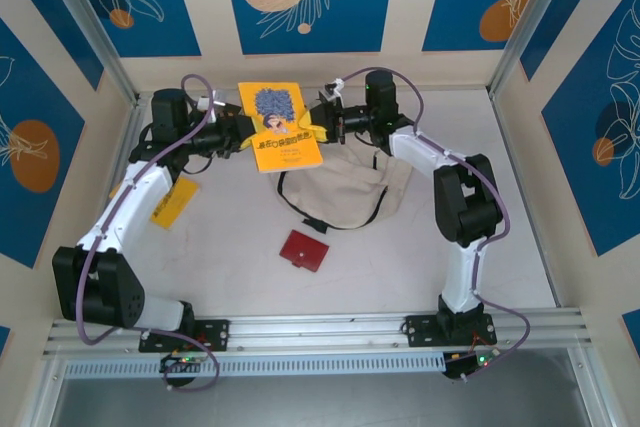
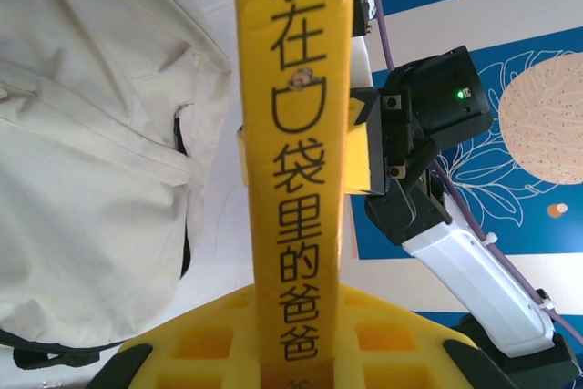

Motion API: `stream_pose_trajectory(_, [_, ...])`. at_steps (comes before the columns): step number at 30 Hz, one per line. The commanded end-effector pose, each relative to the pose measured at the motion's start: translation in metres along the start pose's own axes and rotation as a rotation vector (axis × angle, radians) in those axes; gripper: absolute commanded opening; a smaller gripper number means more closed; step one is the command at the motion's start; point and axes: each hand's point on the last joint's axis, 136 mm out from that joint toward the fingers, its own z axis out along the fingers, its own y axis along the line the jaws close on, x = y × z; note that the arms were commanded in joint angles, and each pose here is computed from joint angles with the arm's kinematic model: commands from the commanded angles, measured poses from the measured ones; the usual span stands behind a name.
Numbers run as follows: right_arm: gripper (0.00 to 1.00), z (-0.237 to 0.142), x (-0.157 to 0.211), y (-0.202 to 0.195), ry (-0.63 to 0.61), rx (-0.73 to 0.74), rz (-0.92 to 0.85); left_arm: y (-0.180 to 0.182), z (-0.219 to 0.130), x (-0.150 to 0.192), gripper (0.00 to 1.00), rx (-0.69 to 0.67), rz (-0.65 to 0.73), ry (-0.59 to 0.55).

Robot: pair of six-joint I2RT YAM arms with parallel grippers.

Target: Pack the student bag

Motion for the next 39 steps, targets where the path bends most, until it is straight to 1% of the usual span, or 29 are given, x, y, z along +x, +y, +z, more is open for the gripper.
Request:
stream_pose_trajectory(1, [0.19,-0.001,0.010,0.035,-0.026,-0.016,-0.070,-0.019,-0.001,0.001,0.04,0.066,0.063,0.015])
stream_pose_trajectory(2, [0.16,-0.003,0.009,0.036,-0.046,-0.012,-0.067,-0.019,-0.002,0.001,0.11,0.061,0.059,0.007])
stream_pose_trajectory(3, [0.12,-0.005,0.008,0.036,-0.075,-0.006,-0.061,-0.017,-0.003,0.001,0.21,0.050,0.054,-0.006])
stream_pose_trajectory(6, [0.07,-0.012,-0.002,0.042,-0.187,-0.006,-0.059,-0.011,-0.006,0.000,0.54,0.016,0.027,-0.061])
stream_pose_trajectory(7, [0.07,-0.015,-0.006,0.043,-0.233,-0.006,-0.041,-0.010,-0.007,-0.002,0.61,0.007,0.016,-0.092])
stream_pose_trajectory(8, [0.06,-0.017,-0.010,0.046,-0.266,-0.008,-0.034,-0.008,-0.006,-0.001,0.66,0.004,0.000,-0.108])
stream_pose_trajectory(11, [0.03,-0.022,-0.021,0.044,-0.369,-0.011,0.021,-0.003,-0.003,-0.002,0.77,-0.008,-0.047,-0.183])
stream_pose_trajectory(15, [0.01,-0.029,-0.038,0.040,-0.491,-0.043,0.087,0.003,0.009,0.004,0.81,-0.050,-0.105,-0.259])
stream_pose_trajectory(19, [0.01,-0.029,-0.044,0.026,-0.591,-0.029,0.167,0.006,0.019,0.009,0.81,-0.070,-0.163,-0.349])
stream_pose_trajectory(22, [0.01,-0.025,-0.040,0.015,-0.635,0.001,0.196,0.010,0.020,0.008,0.80,-0.081,-0.190,-0.429])
stream_pose_trajectory(25, [0.01,-0.018,-0.034,0.008,-0.654,0.028,0.216,0.013,0.020,0.005,0.75,-0.069,-0.217,-0.487])
stream_pose_trajectory(27, [0.01,-0.014,-0.030,0.005,-0.660,0.035,0.224,0.010,0.020,0.003,0.69,-0.047,-0.220,-0.516])
stream_pose_trajectory(30, [0.02,-0.006,-0.025,0.003,-0.642,0.042,0.245,0.013,0.021,0.000,0.64,-0.060,-0.226,-0.538])
stream_pose_trajectory(35, [0.02,0.000,-0.019,0.003,-0.643,0.005,0.272,0.020,0.029,-0.002,0.63,-0.057,-0.258,-0.542])
stream_pose_trajectory(37, [0.02,-0.002,-0.020,0.008,-0.652,-0.023,0.268,0.024,0.030,-0.002,0.68,-0.063,-0.278,-0.546])
stream_pose_trajectory(39, [0.02,-0.005,-0.022,0.012,-0.670,-0.030,0.250,0.027,0.028,0.000,0.70,-0.071,-0.288,-0.556])
